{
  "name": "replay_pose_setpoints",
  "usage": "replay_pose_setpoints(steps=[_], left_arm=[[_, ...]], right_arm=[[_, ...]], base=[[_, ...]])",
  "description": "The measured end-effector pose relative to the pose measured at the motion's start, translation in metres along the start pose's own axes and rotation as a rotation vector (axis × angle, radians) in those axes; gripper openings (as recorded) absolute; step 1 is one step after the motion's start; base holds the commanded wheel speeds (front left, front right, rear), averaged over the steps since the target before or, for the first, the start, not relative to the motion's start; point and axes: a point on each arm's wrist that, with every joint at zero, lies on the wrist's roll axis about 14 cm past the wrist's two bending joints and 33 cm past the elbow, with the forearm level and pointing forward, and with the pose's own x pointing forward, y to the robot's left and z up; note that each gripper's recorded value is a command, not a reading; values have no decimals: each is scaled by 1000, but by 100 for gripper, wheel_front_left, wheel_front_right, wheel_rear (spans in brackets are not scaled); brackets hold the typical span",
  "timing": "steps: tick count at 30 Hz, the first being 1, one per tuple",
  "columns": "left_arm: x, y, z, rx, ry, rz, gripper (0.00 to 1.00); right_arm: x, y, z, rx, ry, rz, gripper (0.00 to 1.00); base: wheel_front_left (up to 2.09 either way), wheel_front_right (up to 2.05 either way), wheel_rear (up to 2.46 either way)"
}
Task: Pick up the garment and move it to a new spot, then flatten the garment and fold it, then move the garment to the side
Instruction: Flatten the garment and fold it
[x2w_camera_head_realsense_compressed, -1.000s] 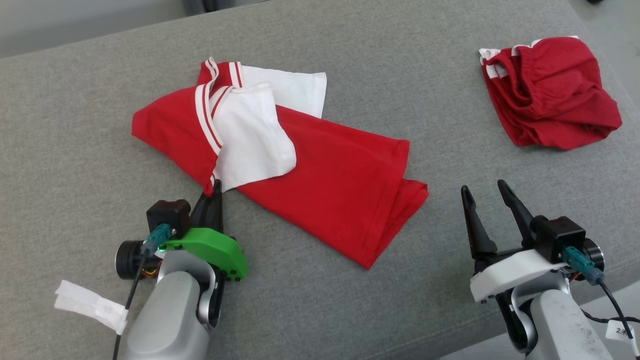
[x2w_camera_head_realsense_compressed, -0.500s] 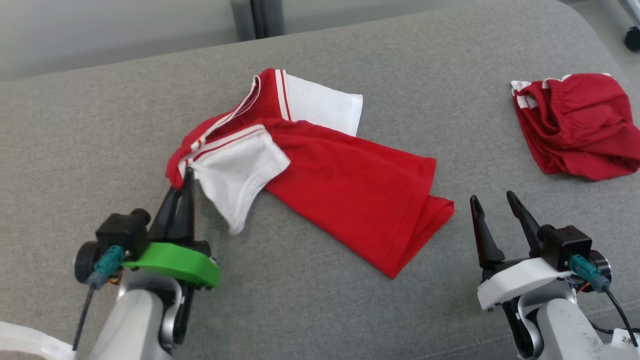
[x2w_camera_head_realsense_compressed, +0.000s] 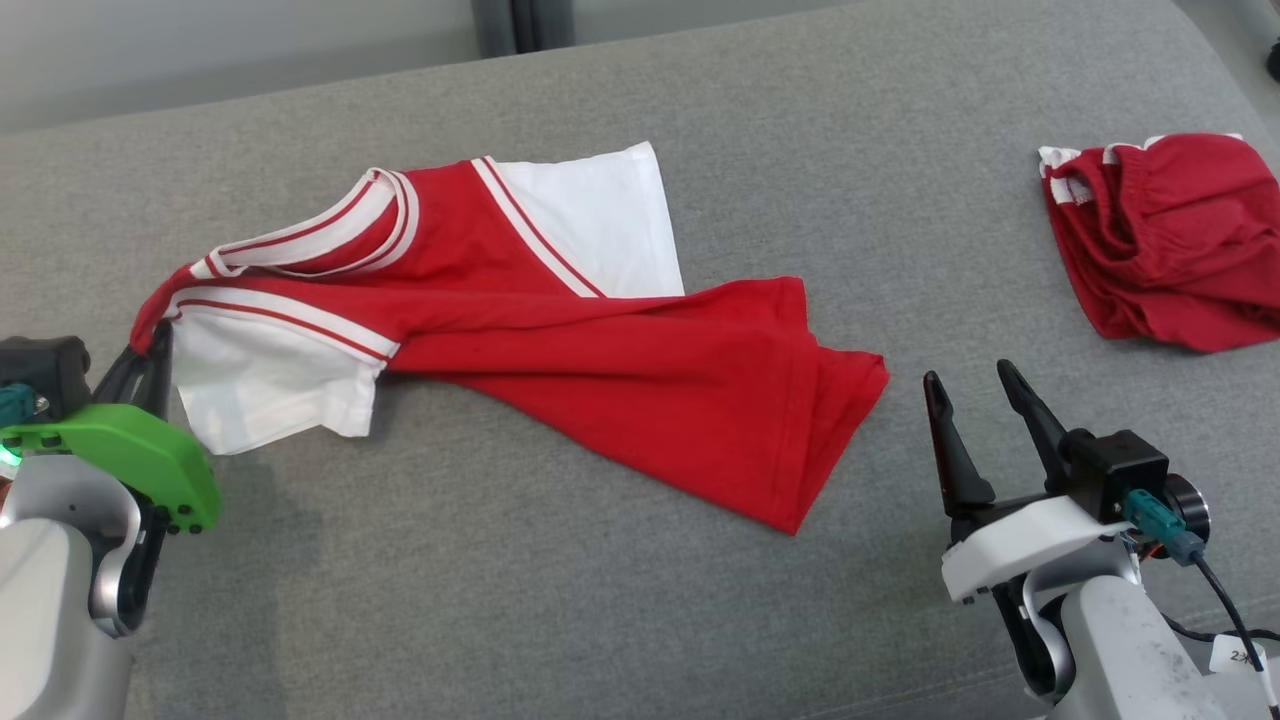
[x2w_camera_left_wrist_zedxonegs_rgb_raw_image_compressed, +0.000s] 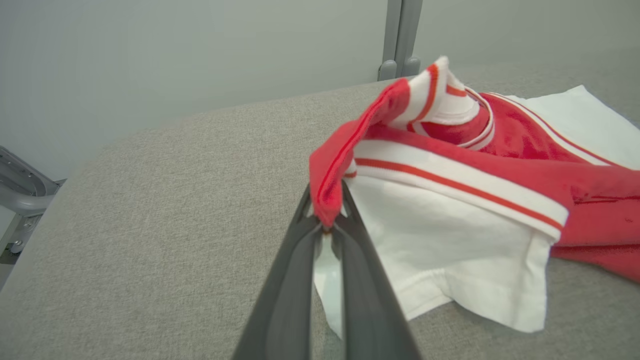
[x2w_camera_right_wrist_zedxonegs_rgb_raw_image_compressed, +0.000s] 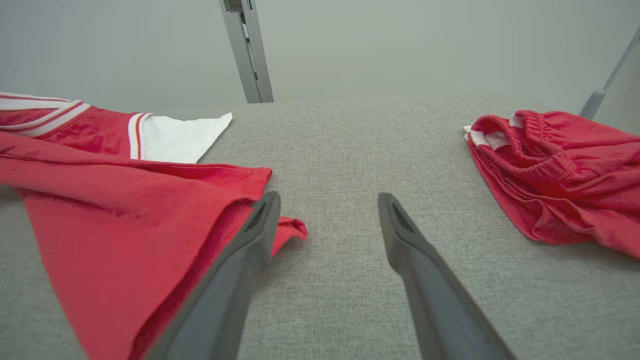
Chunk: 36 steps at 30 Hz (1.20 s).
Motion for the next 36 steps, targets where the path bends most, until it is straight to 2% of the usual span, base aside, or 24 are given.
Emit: replay_pose_setpoints(steps=[4, 5, 6, 7, 12, 17, 29, 36], left_arm=[[19, 5, -16, -8, 51, 12, 0], [22, 5, -19, -6, 55, 14, 13], [26, 4, -21, -9, 55, 13, 65], [29, 3, -22, -15, 47, 13, 100], [36, -10, -22, -45, -21, -3, 100], [23, -19, -15, -81, -116, -1, 100], [-38, -31, -14, -163, -214, 63, 100], [-66, -48, -8, -209, -273, 64, 100]], right_arm=[[4, -6, -2, -11, 6, -13, 100], [5, -7, -2, -13, 7, -15, 100], [5, -9, -2, -16, 8, -20, 100], [5, -11, -3, -20, 10, -25, 100], [4, -20, -3, -34, 14, -50, 100], [5, -19, 2, -44, -2, -46, 100], [18, 9, 19, -88, -51, 33, 100], [50, 33, 20, -169, -34, 102, 100]], base=[[0, 0, 0], [0, 0, 0], [0, 0, 0], [0, 0, 0], [0, 0, 0], [0, 0, 0], [0, 0, 0], [0, 0, 0]])
